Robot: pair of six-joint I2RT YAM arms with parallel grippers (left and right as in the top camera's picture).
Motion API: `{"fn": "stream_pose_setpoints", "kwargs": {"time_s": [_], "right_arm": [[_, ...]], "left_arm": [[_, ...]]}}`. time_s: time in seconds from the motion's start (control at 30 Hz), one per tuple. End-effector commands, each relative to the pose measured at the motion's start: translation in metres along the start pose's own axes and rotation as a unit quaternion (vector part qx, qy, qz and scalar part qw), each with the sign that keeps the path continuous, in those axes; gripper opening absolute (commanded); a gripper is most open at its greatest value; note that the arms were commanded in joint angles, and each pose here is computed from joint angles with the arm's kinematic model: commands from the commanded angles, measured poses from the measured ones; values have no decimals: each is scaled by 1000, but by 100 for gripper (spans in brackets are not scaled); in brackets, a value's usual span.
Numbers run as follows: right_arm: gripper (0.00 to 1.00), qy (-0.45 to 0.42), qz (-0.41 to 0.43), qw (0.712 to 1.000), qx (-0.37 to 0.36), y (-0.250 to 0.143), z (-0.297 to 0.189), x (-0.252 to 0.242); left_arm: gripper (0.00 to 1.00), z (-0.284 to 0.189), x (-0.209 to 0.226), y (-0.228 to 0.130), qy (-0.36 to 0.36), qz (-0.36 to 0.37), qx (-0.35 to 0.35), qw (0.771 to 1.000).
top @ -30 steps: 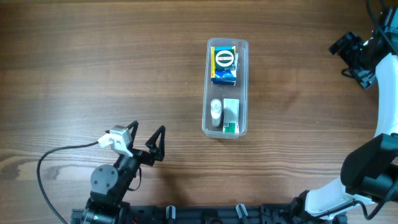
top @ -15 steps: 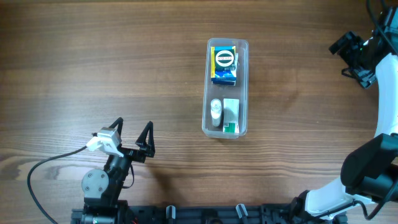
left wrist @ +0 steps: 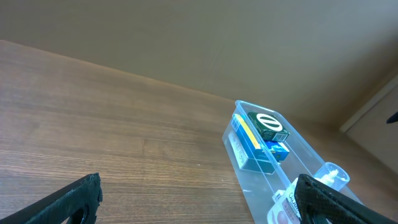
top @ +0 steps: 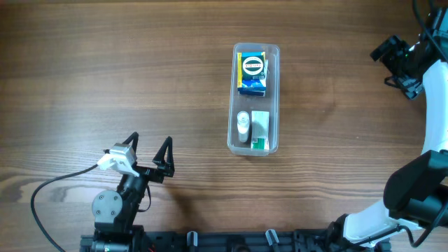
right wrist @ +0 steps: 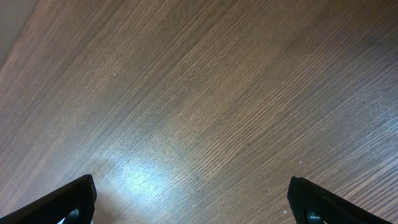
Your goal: Pack container
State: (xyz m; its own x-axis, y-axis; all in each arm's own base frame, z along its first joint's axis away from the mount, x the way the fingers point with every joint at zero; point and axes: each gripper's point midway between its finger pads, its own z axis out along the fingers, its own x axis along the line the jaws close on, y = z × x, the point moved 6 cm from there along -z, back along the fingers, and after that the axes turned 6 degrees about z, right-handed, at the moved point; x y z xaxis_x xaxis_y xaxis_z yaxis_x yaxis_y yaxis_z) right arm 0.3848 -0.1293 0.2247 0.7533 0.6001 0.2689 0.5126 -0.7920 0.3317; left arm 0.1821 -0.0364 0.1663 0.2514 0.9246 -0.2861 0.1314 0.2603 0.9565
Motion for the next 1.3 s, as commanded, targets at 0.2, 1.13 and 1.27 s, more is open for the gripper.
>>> {"fn": "stream_pose_setpoints", "kwargs": {"time_s": [0.2, 1.13, 1.27], "right_arm": [[100, -4, 4, 1000, 2, -1, 6, 0], [100, 286, -103, 924, -233, -139, -269, -29], [100, 231, -92, 940, -232, -162, -231, -66]], "left_arm": [[100, 0, -1, -1, -8, 10, 0, 1000], [100, 0, -1, -1, -8, 10, 0, 1000], [100, 0, -1, -1, -8, 10, 0, 1000]]}}
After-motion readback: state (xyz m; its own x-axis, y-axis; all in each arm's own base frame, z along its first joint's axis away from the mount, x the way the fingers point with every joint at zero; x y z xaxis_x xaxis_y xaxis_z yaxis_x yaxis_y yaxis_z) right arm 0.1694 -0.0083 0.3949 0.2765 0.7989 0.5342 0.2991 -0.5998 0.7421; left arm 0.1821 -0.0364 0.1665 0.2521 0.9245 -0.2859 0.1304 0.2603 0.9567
